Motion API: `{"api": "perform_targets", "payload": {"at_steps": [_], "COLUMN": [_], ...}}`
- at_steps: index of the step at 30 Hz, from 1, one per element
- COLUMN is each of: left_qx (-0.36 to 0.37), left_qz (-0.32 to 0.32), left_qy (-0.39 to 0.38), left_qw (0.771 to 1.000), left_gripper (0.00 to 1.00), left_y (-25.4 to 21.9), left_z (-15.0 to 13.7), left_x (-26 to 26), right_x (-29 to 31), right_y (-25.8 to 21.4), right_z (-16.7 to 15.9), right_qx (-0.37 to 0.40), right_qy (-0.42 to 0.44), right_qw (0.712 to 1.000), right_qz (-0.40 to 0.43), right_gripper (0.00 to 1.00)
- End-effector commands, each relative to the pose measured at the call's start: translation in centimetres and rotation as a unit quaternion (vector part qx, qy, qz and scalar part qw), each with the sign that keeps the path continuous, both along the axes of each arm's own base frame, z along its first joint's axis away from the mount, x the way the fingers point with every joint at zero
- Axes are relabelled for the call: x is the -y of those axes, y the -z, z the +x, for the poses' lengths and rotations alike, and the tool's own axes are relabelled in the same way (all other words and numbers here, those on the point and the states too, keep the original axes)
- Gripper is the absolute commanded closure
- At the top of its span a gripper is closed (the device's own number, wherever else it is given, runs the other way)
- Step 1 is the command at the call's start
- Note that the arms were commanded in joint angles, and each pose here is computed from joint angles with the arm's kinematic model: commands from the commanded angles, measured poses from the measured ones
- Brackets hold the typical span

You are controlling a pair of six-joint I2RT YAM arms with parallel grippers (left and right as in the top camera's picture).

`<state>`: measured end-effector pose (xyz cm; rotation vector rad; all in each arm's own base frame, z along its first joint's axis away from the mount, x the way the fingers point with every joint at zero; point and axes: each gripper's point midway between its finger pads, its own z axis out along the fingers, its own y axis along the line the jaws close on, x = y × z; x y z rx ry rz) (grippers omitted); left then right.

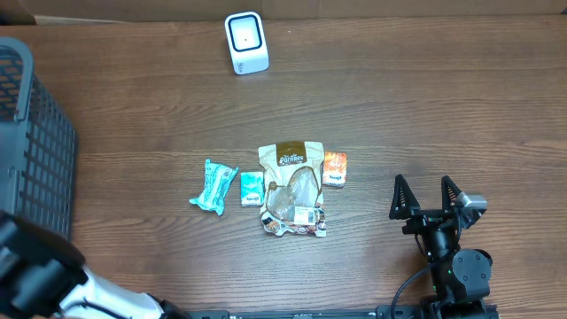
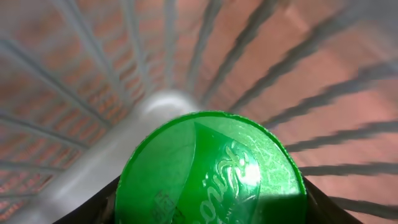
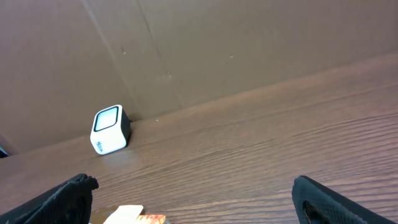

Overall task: Scan the item barcode
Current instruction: 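Lift the Knorr jar out and carry it toward the scanner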

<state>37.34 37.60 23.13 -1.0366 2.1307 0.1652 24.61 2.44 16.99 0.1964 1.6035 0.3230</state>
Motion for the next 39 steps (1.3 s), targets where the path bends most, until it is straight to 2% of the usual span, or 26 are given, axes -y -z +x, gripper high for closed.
{"api": "perform_targets", "payload": {"at_steps": [1,6,9,12,15,16,21,27,39], "left_qx": [0.110,0.212,0.240,0.230,0.184,0.151,0.035,-0.099,-0.220], "left_qz": [0.016,0.021,0.011,-0.007,-0.053,-0.071,-0.081,-0.063,-0.062], "left_qy": [0.027,0.084,0.121,0.140,0.187,0.223,0.278,0.303,0.342], "left_qw": [0.993,0.973,0.963,0.963,0.964,0.961,0.956,0.946,0.912], "left_gripper": [0.44,0.44,0.45,0.45,0.44,0.43,0.43,0.42,0.45], "left_y": [-9.5,-18.1,-21.0,-21.3,-19.1,-17.5,-12.3,-5.9,2.3], "left_z": [-0.3,-2.0,-3.5,-4.4,-4.3,-3.8,-1.9,0.2,3.2], "left_x": [4.0,10.0,14.2,17.7,22.6,25.2,30.1,33.5,37.5], "right_x": [0.1,0.1,0.1,0.1,0.1,0.1,0.1,0.1,0.1], "right_y": [0.2,0.2,0.2,0.2,0.2,0.2,0.2,0.2,0.2], "right_z": [0.0,0.0,0.0,0.0,0.0,0.0,0.0,0.0,0.0], "right_qx": [0.001,0.001,0.001,0.001,0.001,0.001,0.001,0.001,0.001], "right_qy": [0.002,0.002,0.002,0.002,0.002,0.002,0.002,0.002,0.002], "right_qw": [1.000,1.000,1.000,1.000,1.000,1.000,1.000,1.000,1.000], "right_qz": [0.000,0.000,0.000,0.000,0.000,0.000,0.000,0.000,0.000], "right_gripper": [0.00,0.00,0.00,0.00,0.00,0.00,0.00,0.00,0.00]}}
